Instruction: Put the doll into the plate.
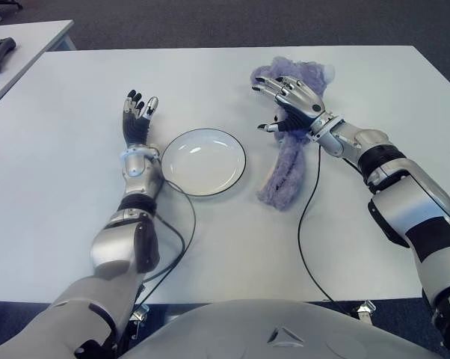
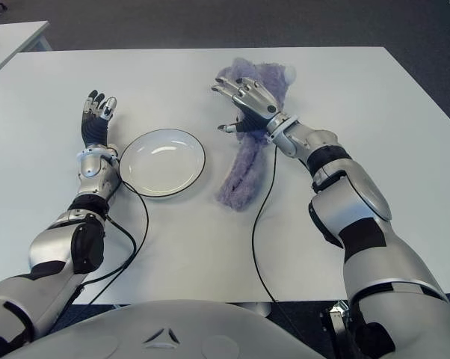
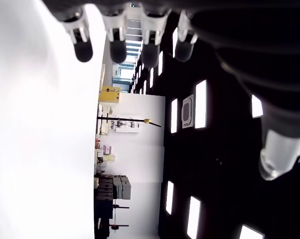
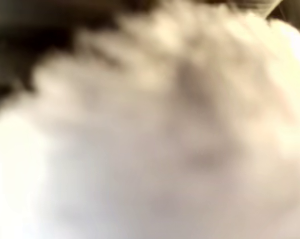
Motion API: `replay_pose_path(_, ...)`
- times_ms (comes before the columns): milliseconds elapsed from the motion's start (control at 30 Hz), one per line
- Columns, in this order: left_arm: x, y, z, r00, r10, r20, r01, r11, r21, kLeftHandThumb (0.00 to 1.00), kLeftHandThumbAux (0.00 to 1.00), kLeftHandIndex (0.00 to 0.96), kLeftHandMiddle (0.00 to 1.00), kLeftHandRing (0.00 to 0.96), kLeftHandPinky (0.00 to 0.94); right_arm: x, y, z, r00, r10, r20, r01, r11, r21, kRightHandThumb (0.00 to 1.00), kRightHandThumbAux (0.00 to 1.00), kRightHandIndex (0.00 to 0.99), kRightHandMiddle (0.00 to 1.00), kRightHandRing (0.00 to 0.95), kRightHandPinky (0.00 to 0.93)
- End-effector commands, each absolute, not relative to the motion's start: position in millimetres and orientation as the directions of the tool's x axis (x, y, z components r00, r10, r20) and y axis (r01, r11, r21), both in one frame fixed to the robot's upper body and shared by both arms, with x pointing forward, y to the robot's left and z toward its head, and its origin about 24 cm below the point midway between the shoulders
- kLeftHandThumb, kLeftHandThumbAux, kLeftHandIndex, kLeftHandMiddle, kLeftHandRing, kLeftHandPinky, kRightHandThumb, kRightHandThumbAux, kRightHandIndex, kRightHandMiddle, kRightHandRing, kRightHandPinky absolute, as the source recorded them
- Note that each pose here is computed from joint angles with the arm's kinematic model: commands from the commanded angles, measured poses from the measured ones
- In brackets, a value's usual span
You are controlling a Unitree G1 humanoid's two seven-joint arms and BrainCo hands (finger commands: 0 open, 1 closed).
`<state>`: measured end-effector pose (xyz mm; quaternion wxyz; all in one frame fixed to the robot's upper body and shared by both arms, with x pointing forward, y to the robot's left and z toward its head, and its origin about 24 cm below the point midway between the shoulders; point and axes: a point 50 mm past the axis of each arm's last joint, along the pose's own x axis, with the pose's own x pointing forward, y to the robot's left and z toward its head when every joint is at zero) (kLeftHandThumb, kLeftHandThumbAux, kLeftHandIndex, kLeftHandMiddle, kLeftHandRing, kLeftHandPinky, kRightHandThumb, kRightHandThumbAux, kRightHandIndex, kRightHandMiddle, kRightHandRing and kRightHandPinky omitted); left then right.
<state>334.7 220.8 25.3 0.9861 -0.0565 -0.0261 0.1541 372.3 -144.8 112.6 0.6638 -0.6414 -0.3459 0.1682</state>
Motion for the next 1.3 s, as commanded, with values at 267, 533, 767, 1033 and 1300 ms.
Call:
replay_pose_path(267, 230, 199, -96, 0.831, 0.326, -0.451, -0.427, 0.893, -0.141, 0.0, 0.555, 0.029, 0.094, 0.044, 0.0, 373, -146, 115, 0.686, 0.706, 0.173, 0.212, 0.033, -0.977, 0.222, 0.402, 0.039, 0.0, 0.013, 0.075)
replay_pose_path(533, 231, 198, -96, 0.827, 0.33, -0.455, -0.432, 0.891, -0.14, 0.0, 0.552, 0.036, 0.098, 0.046, 0.0, 374, -147, 119, 0.688, 0.691, 0.221, 0.249, 0.061, -0.967, 0.171, 0.415, 0.032, 0.0, 0.0, 0.043)
replay_pose_path(767, 231, 197, -96, 0.826, 0.331, -0.456, -0.432, 0.891, -0.137, 0.0, 0.548, 0.035, 0.1, 0.045, 0.0, 375, -146, 122, 0.689, 0.683, 0.243, 0.255, 0.085, -0.963, 0.158, 0.424, 0.035, 0.0, 0.0, 0.036)
replay_pose_path(1033, 231, 197, -96, 0.826, 0.328, -0.459, -0.431, 0.891, -0.138, 0.0, 0.552, 0.031, 0.101, 0.049, 0.0, 375, -146, 124, 0.688, 0.675, 0.268, 0.266, 0.11, -0.958, 0.165, 0.446, 0.041, 0.0, 0.0, 0.036)
replay_pose_path(1300, 231, 199, -96, 0.827, 0.329, -0.456, -0.432, 0.891, -0.14, 0.0, 0.556, 0.027, 0.101, 0.05, 0.0, 375, -143, 125, 0.671, 0.681, 0.292, 0.298, 0.113, -0.948, 0.167, 0.468, 0.057, 0.006, 0.0, 0.036)
